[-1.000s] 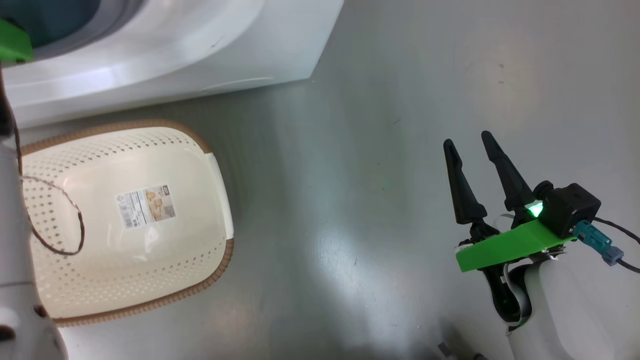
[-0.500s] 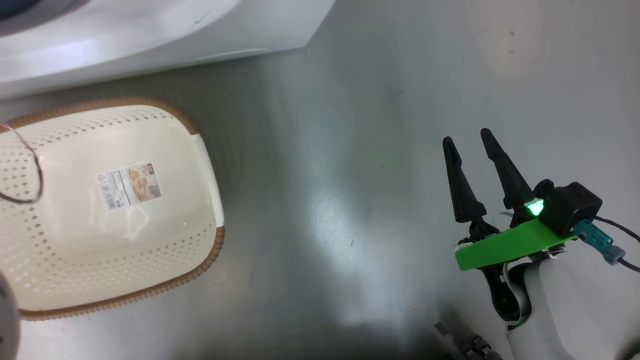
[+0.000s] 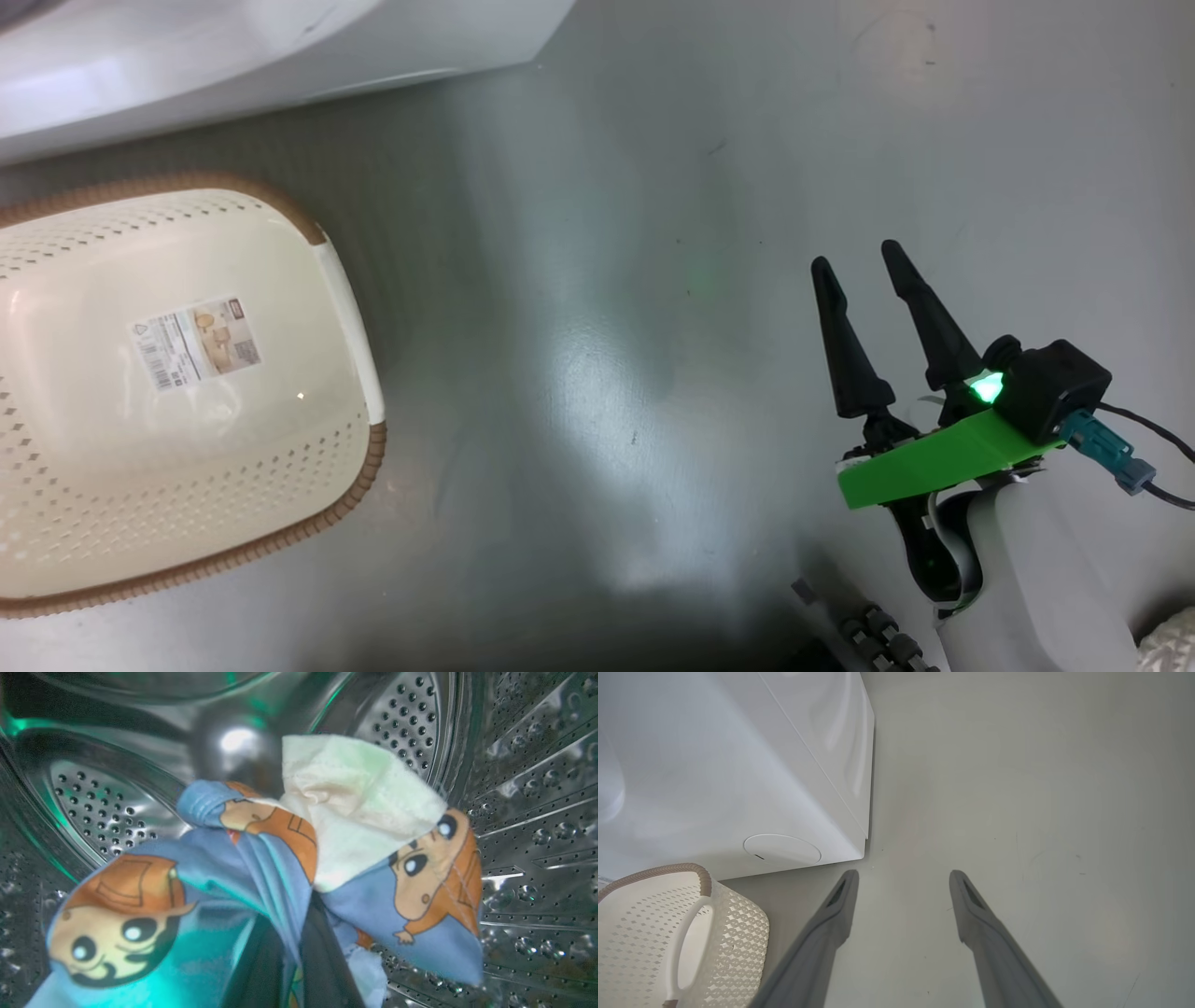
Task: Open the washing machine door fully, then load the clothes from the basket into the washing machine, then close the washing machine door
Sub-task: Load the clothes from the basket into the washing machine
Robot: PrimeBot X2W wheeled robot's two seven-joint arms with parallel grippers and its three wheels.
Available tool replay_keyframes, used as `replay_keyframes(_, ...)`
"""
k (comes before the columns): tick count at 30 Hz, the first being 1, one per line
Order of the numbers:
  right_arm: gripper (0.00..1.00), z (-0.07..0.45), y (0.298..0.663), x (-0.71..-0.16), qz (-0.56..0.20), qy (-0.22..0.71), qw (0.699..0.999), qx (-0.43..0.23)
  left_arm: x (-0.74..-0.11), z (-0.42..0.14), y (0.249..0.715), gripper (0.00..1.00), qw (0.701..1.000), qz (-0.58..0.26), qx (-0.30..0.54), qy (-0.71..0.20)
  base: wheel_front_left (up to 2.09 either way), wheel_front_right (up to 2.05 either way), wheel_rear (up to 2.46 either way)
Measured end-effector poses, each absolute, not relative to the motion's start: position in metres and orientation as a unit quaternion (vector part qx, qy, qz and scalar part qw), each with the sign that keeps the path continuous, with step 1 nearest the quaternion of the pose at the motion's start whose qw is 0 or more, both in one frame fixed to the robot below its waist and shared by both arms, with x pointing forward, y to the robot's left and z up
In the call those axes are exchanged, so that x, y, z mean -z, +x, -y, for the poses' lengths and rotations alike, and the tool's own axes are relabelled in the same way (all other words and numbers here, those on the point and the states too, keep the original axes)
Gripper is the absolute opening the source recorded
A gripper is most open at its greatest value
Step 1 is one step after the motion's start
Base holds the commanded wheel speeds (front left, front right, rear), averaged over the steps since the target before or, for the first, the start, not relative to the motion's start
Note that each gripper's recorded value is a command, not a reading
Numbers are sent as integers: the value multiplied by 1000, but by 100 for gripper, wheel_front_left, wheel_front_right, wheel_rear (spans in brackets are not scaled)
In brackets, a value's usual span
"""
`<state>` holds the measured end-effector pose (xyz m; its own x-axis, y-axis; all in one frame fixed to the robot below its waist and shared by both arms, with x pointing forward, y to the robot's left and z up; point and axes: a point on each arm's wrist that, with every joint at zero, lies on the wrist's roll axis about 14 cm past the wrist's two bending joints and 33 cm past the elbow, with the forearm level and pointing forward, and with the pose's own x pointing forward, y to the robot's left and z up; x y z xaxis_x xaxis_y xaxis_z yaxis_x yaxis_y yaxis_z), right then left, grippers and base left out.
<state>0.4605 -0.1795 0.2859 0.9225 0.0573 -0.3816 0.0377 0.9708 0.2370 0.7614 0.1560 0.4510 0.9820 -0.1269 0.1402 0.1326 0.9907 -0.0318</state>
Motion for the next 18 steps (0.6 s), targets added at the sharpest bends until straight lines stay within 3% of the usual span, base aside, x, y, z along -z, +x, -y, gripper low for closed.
replay_keyframes(8, 100, 180, 457, -282, -204, 121, 971, -4, -408, -148, 759, 0, 997, -1, 74, -31, 0, 0, 0)
replay_keyframes(9, 100, 180, 457, -282, -204, 122, 971, -4, -407, -149, 759, 65, 997, -4, 72, -33, 0, 0, 0)
replay_keyframes(10, 100, 180, 457, -282, -204, 123, 971, -3, -406, -150, 759, 100, 997, -8, 71, -35, 0, 0, 0)
replay_keyframes(18, 100, 178, 464, -292, -191, 125, 974, -7, -390, -155, 752, 100, 996, -62, 65, -32, 0, 0, 0)
